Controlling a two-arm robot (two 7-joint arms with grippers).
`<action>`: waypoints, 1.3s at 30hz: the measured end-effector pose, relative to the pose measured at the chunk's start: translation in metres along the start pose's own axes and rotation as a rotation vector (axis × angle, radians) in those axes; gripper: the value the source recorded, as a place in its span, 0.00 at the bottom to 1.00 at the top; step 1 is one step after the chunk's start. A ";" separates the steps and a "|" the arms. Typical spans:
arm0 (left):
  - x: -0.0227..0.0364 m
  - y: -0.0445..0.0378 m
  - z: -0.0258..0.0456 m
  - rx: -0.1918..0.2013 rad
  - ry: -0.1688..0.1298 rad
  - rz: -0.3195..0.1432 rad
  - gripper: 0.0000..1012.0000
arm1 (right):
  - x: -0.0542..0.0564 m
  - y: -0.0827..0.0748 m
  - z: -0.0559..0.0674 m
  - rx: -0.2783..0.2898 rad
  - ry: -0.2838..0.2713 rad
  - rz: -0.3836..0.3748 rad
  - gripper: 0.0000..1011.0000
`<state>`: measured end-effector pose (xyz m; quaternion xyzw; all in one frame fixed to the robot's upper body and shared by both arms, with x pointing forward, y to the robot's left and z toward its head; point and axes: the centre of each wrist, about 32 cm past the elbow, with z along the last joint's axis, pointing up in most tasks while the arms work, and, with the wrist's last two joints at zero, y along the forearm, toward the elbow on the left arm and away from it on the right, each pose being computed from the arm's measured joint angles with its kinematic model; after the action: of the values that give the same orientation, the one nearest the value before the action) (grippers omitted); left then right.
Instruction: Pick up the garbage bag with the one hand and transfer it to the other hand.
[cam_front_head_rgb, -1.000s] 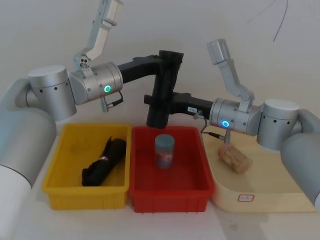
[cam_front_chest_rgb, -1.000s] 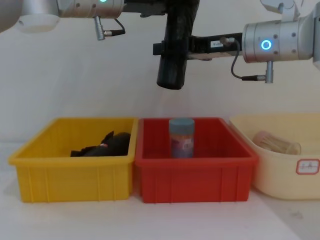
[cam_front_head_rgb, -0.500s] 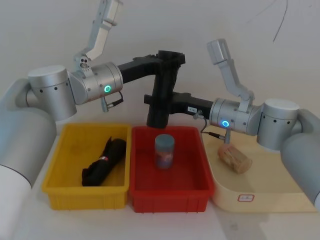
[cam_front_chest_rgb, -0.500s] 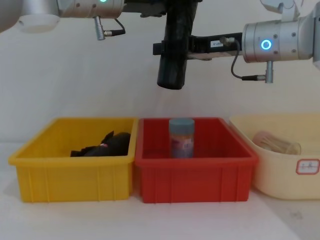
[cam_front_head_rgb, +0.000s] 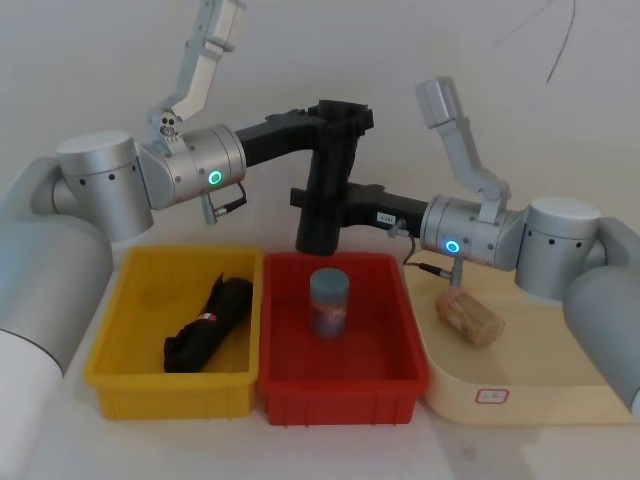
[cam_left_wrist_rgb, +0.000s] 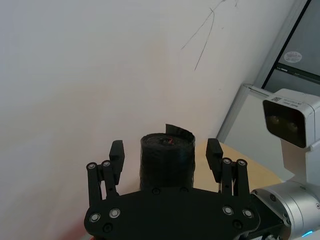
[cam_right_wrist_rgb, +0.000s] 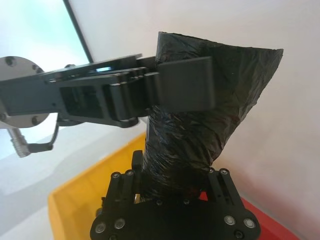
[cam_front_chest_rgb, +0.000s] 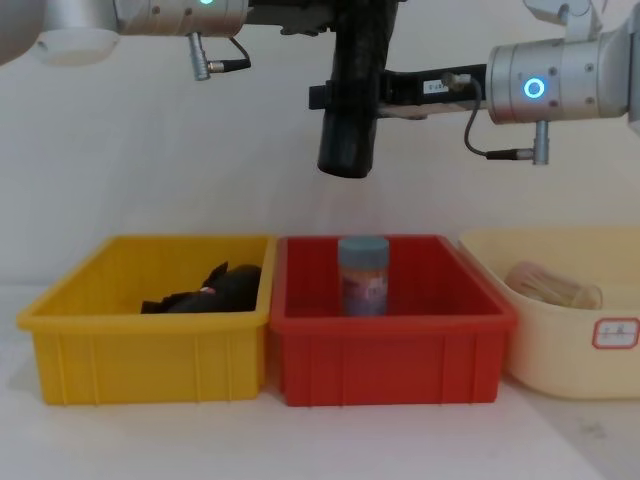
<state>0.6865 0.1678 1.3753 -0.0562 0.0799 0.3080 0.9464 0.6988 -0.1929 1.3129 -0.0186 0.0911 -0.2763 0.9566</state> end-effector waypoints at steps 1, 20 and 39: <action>0.0000 0.0000 0.0000 0.000 0.000 0.000 0.99 | 0.000 0.000 0.000 -0.001 -0.001 -0.006 0.59; 0.0000 0.0000 0.0000 0.000 0.000 0.000 0.99 | 0.011 -0.016 0.018 -0.097 -0.033 -0.239 0.59; 0.0001 0.0001 0.0000 0.000 0.000 0.000 0.99 | 0.025 -0.039 0.049 -0.276 -0.072 -0.551 0.59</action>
<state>0.6865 0.1680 1.3753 -0.0561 0.0799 0.3081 0.9463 0.7083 -0.2403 1.3602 -0.1820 0.0851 -0.5092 0.8368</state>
